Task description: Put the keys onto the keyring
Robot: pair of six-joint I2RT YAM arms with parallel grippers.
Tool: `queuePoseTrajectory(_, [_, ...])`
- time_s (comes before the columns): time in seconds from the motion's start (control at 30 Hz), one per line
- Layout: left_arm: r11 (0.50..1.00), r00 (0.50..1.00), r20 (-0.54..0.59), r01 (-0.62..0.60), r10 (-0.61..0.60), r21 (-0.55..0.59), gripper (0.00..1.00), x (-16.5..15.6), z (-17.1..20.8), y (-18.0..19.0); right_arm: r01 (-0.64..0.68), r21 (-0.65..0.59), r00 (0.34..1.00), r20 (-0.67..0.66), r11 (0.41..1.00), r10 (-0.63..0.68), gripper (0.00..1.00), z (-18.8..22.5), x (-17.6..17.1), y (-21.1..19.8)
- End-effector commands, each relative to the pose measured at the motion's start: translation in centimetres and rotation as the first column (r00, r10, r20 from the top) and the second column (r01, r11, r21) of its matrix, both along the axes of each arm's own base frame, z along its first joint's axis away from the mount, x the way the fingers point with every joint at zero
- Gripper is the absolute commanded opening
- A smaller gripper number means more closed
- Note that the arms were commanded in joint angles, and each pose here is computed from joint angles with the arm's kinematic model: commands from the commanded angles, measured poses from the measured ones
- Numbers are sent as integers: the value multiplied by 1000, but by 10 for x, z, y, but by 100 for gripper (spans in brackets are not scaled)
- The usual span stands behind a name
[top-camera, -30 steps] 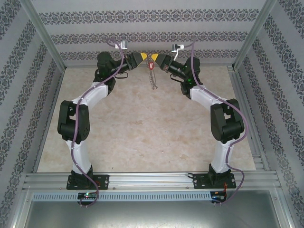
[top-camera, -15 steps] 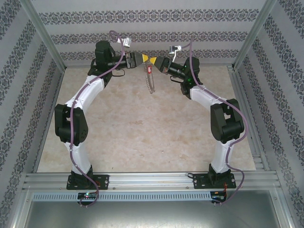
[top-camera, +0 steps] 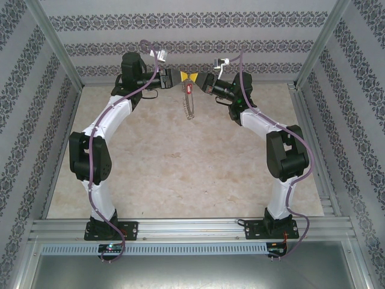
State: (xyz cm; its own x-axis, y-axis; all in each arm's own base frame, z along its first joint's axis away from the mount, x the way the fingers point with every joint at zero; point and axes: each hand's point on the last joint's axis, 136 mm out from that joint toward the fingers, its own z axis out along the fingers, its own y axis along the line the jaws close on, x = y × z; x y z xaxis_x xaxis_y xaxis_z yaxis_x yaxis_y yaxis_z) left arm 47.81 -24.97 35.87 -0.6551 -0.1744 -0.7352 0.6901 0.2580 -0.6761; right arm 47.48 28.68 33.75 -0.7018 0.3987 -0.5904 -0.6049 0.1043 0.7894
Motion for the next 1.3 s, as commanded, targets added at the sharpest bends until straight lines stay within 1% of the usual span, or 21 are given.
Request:
queuePoseTrajectory(0.0, [1000, 999, 34, -19, 19, 0, 39, 5, 7, 10, -7, 2, 997, 73, 1000, 7, 0, 11, -6, -3])
queuePoseTrajectory(0.2, [999, 999, 43, -32, 33, -10, 40, 7, 12, 14, -2, 1, 998, 68, 1000, 2, 0, 7, -5, -4])
queuePoseTrajectory(0.47, [999, 999, 22, -26, 26, -35, 39, 9, 7, 12, -7, 7, 997, 72, 1000, 6, 0, 10, -6, -1])
queuePoseTrajectory(0.87, [999, 1000, -3, -6, 6, -36, 39, 8, -3, 5, -21, 12, 996, 85, 1000, 20, 0, 17, -11, 5])
queuePoseTrajectory(1.27, [999, 1000, -10, 29, -29, -39, 40, 6, -5, -7, -35, 13, 995, 95, 999, 33, 0, 20, -14, 10])
